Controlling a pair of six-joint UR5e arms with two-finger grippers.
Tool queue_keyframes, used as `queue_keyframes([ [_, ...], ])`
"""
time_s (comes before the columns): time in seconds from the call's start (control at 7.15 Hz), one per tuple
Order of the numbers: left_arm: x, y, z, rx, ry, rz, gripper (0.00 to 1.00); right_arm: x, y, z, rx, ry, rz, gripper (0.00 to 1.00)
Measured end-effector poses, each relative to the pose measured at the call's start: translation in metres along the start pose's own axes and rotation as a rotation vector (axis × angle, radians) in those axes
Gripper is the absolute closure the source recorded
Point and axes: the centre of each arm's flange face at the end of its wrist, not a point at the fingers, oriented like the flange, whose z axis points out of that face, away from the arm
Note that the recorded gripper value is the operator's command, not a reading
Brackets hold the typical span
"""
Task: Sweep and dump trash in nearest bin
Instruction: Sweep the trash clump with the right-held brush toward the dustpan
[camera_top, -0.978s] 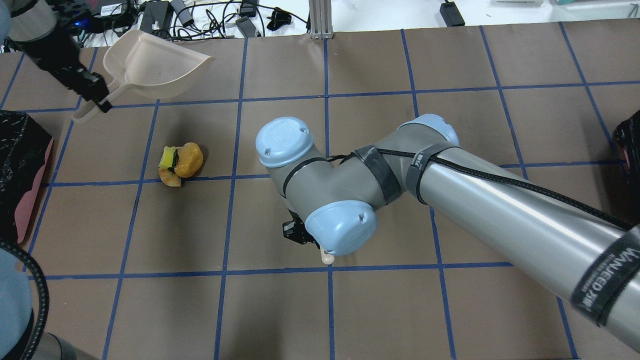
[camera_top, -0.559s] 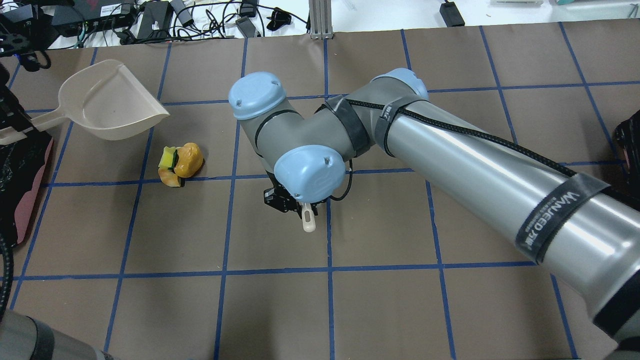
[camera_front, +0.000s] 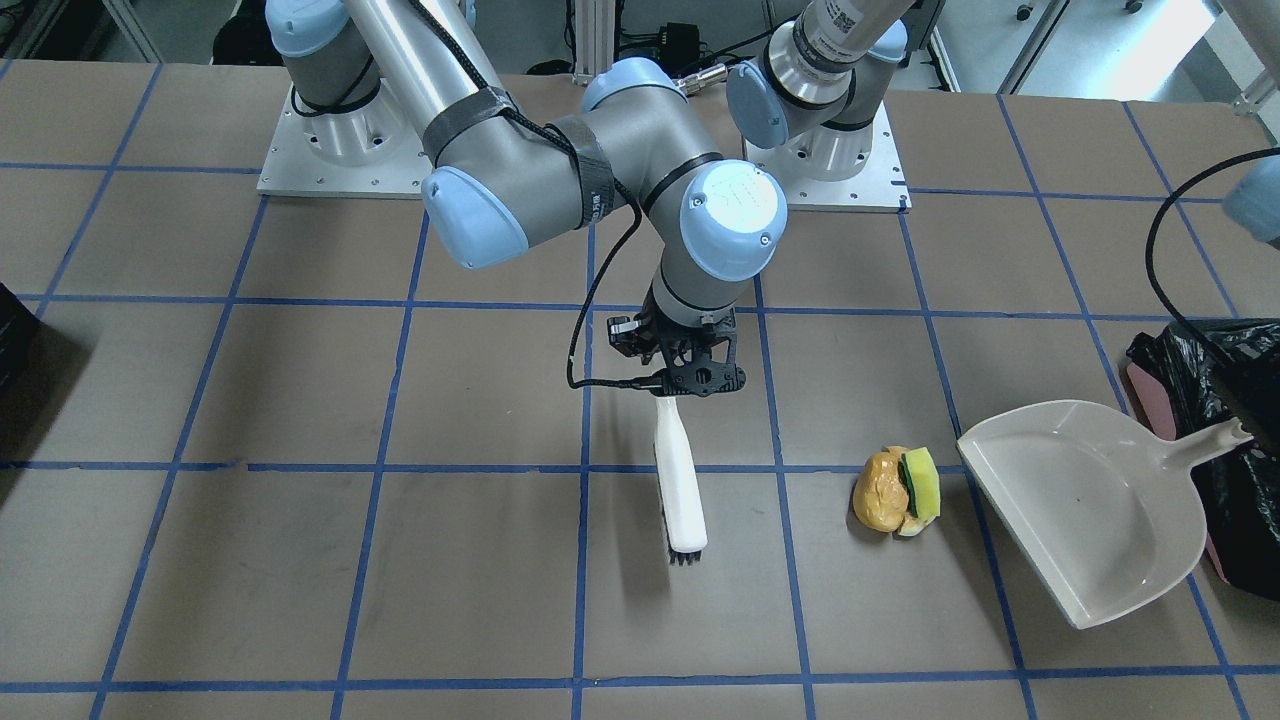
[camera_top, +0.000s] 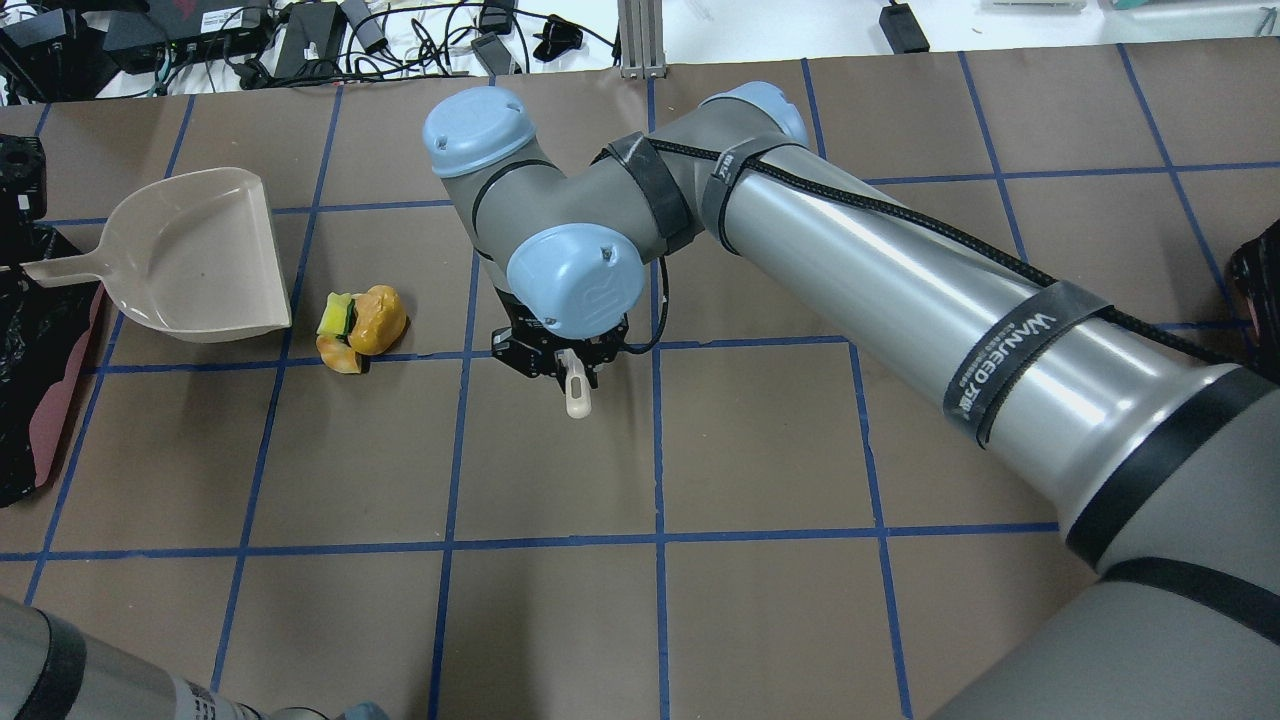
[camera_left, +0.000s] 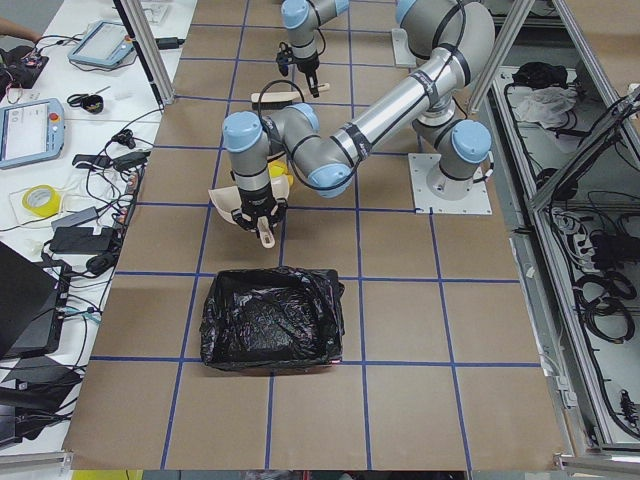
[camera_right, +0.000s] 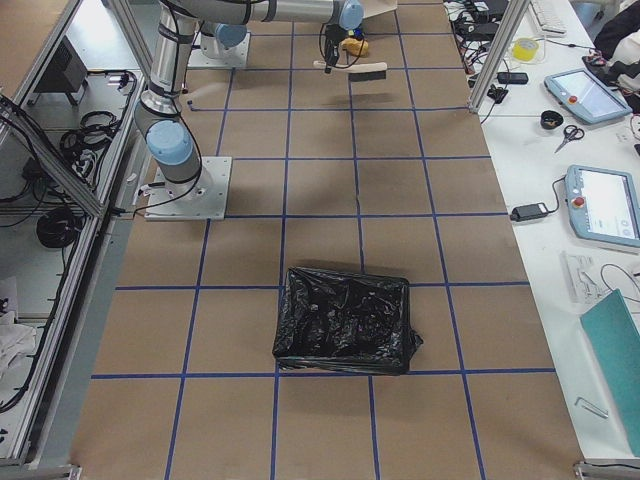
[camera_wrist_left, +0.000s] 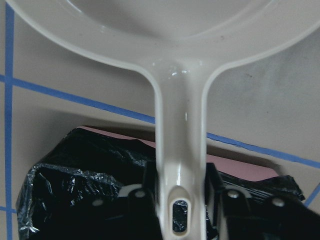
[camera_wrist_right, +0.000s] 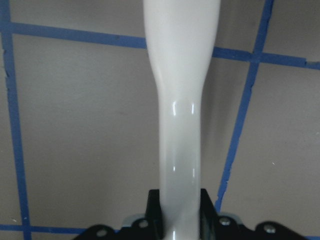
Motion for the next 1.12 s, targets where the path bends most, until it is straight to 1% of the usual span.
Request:
queue_keyframes([
  [0.14,0.002,-0.002,0.017,-0.016,0.005,0.057,1.00,-0.010,-0.011,-0.001,-0.005,-0.026,0.016,1.00],
  [0.42,0.007,-0.004,0.040,-0.052,0.045,0.153,1.00,-0.039,-0.028,-0.005,-0.010,-0.049,0.043,1.00],
  [0.7,0.006,-0.008,0.053,-0.054,0.068,0.256,1.00,-0.076,-0.038,0.003,-0.035,-0.097,0.067,1.00],
  [0.84,0.004,-0.010,0.057,-0.057,0.063,0.295,1.00,-0.092,-0.041,0.010,-0.044,-0.107,0.074,1.00],
  [1.12,0.000,-0.013,0.068,-0.059,0.055,0.327,1.00,-0.114,-0.042,0.019,-0.050,-0.122,0.099,1.00],
])
